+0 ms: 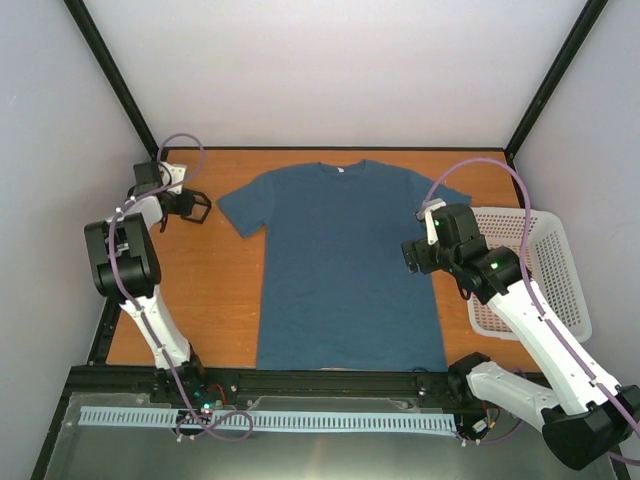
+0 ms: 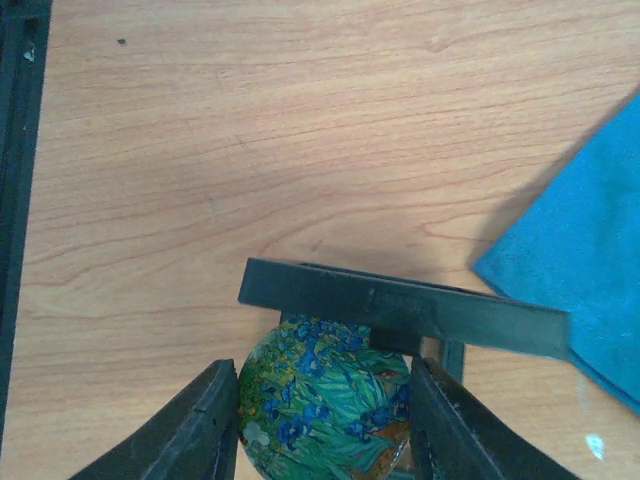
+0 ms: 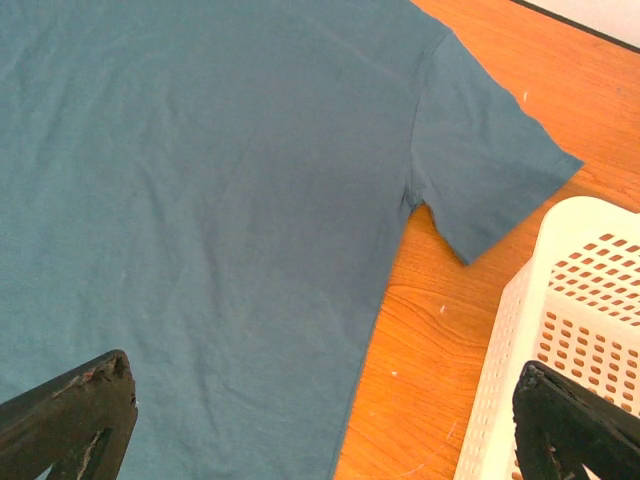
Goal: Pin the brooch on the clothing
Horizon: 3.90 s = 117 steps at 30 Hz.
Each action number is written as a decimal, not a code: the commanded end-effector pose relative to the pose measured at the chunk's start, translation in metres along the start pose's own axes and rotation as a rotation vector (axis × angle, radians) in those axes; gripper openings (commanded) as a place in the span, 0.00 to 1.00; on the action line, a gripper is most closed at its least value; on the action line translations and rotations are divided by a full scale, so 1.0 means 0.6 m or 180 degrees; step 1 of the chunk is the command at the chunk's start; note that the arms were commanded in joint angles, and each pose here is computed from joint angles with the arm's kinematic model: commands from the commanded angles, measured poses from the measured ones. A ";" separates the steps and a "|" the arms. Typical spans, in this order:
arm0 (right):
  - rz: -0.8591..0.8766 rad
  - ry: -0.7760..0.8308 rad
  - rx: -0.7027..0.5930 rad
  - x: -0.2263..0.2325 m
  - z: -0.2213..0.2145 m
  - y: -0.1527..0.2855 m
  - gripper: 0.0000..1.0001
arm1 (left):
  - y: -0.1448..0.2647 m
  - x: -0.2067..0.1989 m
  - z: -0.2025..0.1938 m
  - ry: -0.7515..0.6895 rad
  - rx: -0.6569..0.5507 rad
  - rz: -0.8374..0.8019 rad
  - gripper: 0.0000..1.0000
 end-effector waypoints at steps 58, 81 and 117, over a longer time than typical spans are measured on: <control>0.2529 0.3797 -0.2592 0.218 0.061 -0.220 0.31 | 0.205 -0.536 -0.132 -0.0022 0.2303 -0.3986 0.43; 0.2673 0.3027 -0.2462 0.209 0.050 -0.161 0.03 | 0.253 -0.522 -0.089 -0.0198 0.1539 -0.3525 0.69; 0.4220 0.0212 -0.0554 0.115 0.091 -0.138 0.03 | 0.308 -0.594 -0.064 -0.1170 0.1211 -0.4507 0.26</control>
Point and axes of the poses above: each gripper's point midway between its finger pads, its own y axis back along the fingers, its own x axis along the line the jaws close on, z = x × y, the point moved 9 cm from there along y, back along the fingers, and after that the axes turned 8 degrees about y, right-handed, at the moved point
